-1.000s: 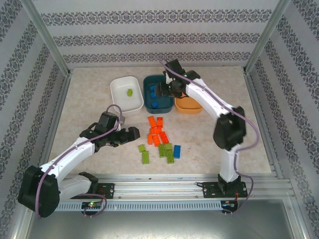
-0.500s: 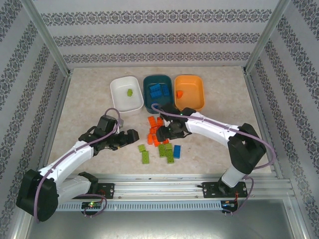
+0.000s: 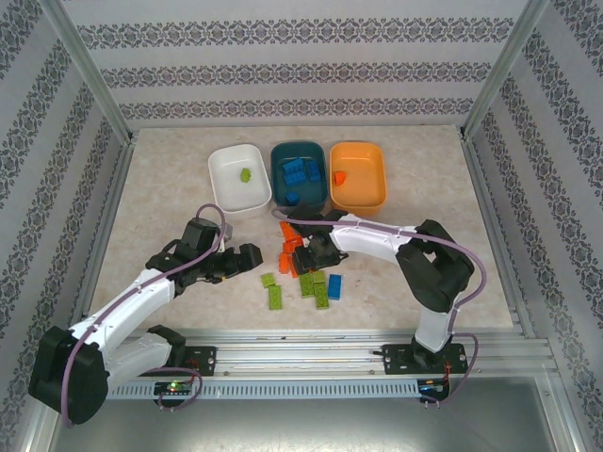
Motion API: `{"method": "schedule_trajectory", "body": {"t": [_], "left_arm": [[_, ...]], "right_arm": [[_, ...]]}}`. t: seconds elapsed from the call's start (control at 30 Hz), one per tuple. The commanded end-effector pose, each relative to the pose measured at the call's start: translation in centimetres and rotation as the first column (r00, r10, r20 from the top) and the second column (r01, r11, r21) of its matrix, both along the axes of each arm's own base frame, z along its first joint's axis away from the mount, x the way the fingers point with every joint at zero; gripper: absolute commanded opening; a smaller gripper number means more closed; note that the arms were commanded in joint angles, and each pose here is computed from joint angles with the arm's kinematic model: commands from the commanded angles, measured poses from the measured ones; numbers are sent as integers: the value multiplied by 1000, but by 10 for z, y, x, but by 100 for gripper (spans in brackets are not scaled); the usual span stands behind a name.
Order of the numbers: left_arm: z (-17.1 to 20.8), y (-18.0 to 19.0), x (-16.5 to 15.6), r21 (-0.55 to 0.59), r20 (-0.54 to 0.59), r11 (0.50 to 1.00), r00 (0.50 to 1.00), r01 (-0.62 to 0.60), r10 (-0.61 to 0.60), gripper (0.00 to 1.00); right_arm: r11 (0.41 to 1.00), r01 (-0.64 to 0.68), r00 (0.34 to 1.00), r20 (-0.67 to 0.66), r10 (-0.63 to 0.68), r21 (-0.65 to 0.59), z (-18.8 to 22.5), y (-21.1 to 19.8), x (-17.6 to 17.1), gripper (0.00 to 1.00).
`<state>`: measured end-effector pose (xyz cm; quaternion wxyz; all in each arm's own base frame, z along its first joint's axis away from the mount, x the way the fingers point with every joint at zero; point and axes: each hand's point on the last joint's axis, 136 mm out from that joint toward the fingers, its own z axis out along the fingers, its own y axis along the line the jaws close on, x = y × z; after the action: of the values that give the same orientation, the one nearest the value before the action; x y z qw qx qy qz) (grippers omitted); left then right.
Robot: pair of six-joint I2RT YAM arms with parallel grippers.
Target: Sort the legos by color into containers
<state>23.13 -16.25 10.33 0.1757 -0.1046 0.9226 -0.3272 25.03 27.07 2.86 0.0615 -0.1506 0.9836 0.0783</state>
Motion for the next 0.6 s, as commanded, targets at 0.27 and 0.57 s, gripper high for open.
{"method": "schedule_trajectory", "body": {"t": [0.27,0.57], "left_arm": [[-4,5,-2,21,-3,1000,1000,-7,8,94],[-6,6,-3,27,-10,1000,1000,-16,16,95]], "right_arm": [[997,52,999,21,-50,-59,-17,-9,16,43],[996,82,994,69,-81,-16,8,-18,20,35]]}}
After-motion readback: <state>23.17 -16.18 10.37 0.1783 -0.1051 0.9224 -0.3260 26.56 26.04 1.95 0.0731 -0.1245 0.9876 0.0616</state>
